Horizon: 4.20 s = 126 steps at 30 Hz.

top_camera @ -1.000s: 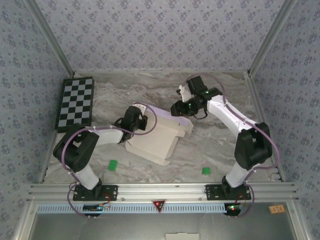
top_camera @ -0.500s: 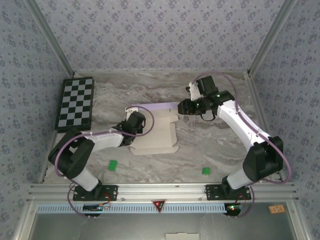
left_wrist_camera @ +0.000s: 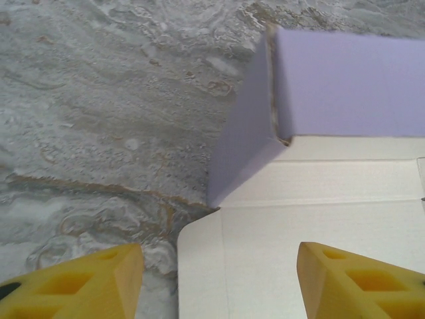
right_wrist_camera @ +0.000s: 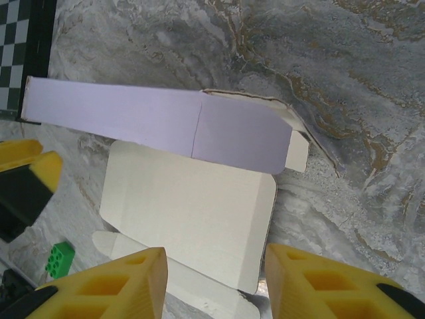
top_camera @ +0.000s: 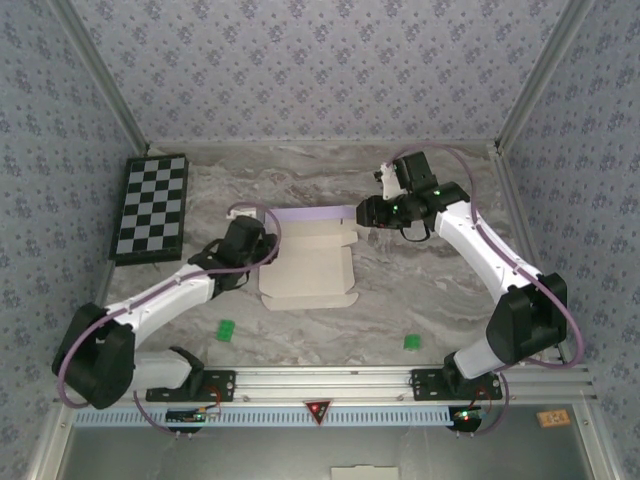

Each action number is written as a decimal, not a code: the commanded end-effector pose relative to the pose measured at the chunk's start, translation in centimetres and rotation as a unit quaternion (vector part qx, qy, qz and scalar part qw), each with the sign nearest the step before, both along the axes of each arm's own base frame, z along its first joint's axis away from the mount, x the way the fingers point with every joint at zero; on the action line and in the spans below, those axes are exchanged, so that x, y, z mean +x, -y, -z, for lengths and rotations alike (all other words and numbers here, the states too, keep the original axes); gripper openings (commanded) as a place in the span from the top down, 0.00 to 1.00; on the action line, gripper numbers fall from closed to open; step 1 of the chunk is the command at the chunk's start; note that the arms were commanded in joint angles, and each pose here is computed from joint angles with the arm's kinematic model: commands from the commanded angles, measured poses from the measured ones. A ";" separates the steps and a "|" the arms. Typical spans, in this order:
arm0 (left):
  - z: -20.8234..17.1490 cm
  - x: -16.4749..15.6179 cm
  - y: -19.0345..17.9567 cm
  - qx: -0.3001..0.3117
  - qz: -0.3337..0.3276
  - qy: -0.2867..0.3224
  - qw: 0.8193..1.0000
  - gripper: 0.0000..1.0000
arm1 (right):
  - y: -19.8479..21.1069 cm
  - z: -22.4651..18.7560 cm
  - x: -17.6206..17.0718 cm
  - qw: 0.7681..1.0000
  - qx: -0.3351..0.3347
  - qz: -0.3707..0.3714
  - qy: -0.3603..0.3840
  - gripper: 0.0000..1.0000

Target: Fold the paper box

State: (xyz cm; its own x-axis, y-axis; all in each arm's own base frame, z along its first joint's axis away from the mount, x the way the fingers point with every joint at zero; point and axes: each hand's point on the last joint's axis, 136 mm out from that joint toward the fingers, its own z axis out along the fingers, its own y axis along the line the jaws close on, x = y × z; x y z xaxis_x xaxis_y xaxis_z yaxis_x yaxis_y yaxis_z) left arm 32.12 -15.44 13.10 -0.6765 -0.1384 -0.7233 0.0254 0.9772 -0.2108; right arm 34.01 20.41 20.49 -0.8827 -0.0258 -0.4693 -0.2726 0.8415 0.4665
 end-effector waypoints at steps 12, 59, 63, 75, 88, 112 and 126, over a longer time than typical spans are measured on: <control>-5.3 3.3 -1.9 -0.136 0.014 -0.067 0.988 0.26 | -1.2 0.3 2.5 0.998 0.027 0.043 -0.041 0.48; -0.1 3.4 3.0 -0.212 0.044 -0.222 0.951 0.51 | -4.6 2.7 4.3 0.992 0.061 0.075 -0.076 0.43; -0.1 3.4 3.0 -0.212 0.044 -0.222 0.951 0.51 | -5.2 3.4 4.0 0.990 0.075 0.087 -0.082 0.43; 0.1 3.2 3.0 -0.210 0.046 -0.225 0.950 0.51 | -6.4 3.7 4.9 0.964 0.209 0.154 -0.049 0.49; 0.4 2.9 2.9 -0.205 0.049 -0.229 0.950 0.51 | -6.1 3.8 6.8 0.934 0.300 0.194 0.017 0.46; 0.5 2.9 2.9 -0.205 0.047 -0.233 0.949 0.52 | -7.3 4.8 8.7 0.917 0.355 0.181 0.027 0.57; -1.8 2.3 2.8 -0.215 0.053 -0.213 0.952 0.51 | -7.1 4.3 8.8 0.903 0.385 0.193 0.009 0.88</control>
State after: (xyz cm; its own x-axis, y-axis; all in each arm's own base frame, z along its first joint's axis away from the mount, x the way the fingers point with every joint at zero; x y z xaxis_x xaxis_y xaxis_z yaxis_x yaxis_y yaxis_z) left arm 36.03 -18.63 14.71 -0.9090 -0.2849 -0.3043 -0.0355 0.7804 -0.6243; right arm 42.76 27.53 16.30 -0.7453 0.6207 -0.2435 -0.0454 0.3170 0.9473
